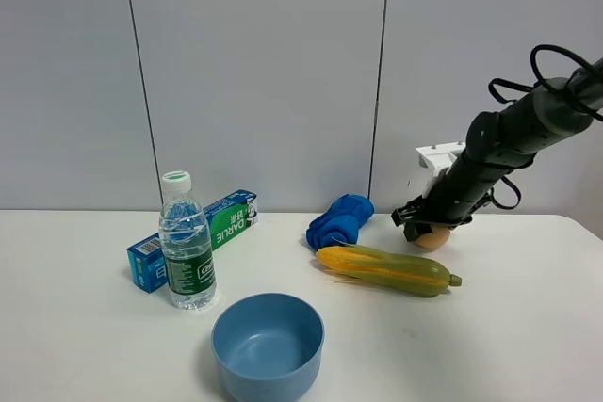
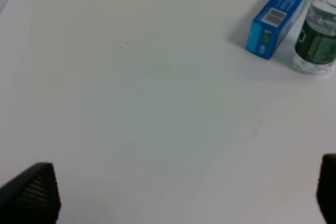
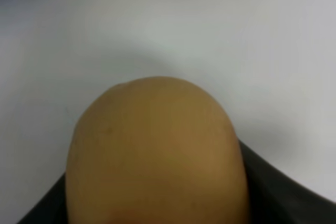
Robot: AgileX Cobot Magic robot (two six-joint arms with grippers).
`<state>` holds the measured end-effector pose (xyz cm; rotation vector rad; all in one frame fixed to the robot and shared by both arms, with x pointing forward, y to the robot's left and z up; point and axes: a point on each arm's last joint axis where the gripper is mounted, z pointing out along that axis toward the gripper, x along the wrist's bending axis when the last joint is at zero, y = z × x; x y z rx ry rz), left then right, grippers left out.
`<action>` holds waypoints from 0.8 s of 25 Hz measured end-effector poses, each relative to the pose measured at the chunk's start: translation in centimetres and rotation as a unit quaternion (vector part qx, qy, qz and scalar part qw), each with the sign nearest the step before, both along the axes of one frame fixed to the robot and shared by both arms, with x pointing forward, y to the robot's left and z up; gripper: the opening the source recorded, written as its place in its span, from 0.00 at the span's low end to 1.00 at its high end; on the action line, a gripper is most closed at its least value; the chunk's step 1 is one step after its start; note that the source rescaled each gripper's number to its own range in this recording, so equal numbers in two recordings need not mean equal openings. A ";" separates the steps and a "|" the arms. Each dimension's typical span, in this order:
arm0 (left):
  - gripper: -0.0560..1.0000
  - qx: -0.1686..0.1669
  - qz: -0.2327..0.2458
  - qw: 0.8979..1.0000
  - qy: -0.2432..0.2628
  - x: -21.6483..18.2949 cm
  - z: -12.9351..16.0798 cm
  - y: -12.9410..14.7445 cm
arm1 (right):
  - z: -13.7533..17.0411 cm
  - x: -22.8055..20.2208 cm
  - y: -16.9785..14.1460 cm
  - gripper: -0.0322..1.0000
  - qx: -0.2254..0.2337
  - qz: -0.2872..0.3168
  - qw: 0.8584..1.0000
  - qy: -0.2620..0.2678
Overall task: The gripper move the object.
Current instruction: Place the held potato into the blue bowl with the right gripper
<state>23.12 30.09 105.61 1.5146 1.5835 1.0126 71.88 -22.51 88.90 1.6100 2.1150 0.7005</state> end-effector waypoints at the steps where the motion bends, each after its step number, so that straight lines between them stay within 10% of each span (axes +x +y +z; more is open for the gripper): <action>1: 1.00 0.000 0.000 1.000 0.000 0.0 0.0 0.0 | 0.7 -0.1 0.0 0.04 0.001 0.001 1.000 -0.003; 20: 1.00 0.000 0.000 1.000 0.000 0.0 0.0 0.0 | 13.0 -4.6 5.3 0.03 -0.002 0.110 0.993 -0.043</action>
